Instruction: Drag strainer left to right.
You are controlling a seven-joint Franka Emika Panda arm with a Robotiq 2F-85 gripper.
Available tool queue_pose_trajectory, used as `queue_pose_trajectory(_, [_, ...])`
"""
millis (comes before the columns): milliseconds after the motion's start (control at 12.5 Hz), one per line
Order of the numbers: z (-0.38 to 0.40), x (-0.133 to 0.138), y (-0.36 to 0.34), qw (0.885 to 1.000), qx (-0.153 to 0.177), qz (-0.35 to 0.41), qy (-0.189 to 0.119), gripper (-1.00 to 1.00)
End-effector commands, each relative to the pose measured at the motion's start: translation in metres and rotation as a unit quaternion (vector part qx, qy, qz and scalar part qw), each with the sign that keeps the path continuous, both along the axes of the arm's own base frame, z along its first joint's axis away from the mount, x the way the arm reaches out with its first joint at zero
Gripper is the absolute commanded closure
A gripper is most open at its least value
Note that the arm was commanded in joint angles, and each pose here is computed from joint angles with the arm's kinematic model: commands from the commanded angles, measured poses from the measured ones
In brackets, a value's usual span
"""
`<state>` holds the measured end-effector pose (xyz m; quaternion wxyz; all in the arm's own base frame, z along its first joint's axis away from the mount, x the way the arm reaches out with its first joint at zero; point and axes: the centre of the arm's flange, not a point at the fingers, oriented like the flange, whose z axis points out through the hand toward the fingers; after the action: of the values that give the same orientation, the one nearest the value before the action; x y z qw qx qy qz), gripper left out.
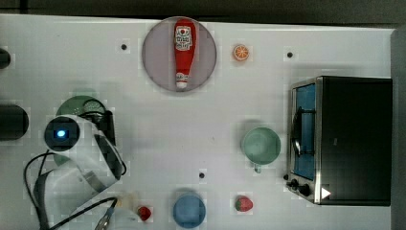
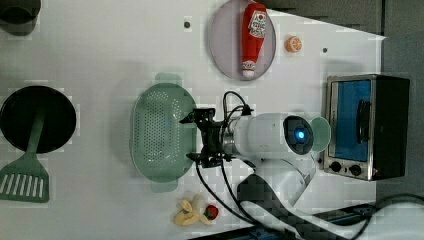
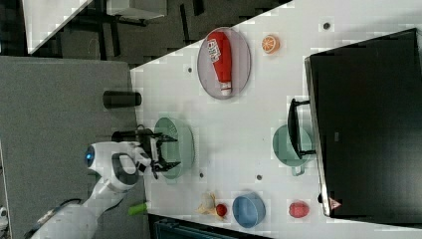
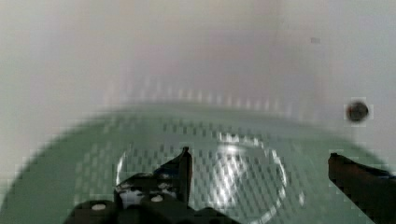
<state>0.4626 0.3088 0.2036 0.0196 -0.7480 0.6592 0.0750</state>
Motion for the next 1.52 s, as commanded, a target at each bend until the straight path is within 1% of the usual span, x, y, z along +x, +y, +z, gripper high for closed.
queue_pose_trajectory(80, [-0.02,0.007,0.0,0.999,0.001,-0.033,-0.013,-1.0])
queue_pose_trajectory(400, [-0.038,0.012,-0.017,0.999,-0.025,-0.041,-0.011,-1.0])
queue_pose_trajectory(640, [-0.041,0.011,-0.028,0.998,-0.033,-0.049,-0.007,-1.0])
queue_pose_trajectory(800, [-0.04,0.014,-0.041,0.998,-0.035,-0.058,-0.012,-1.0])
queue_pose_trajectory(1520, [-0.039,0.025,-0.144,0.995,-0.063,-0.082,-0.009,-1.0])
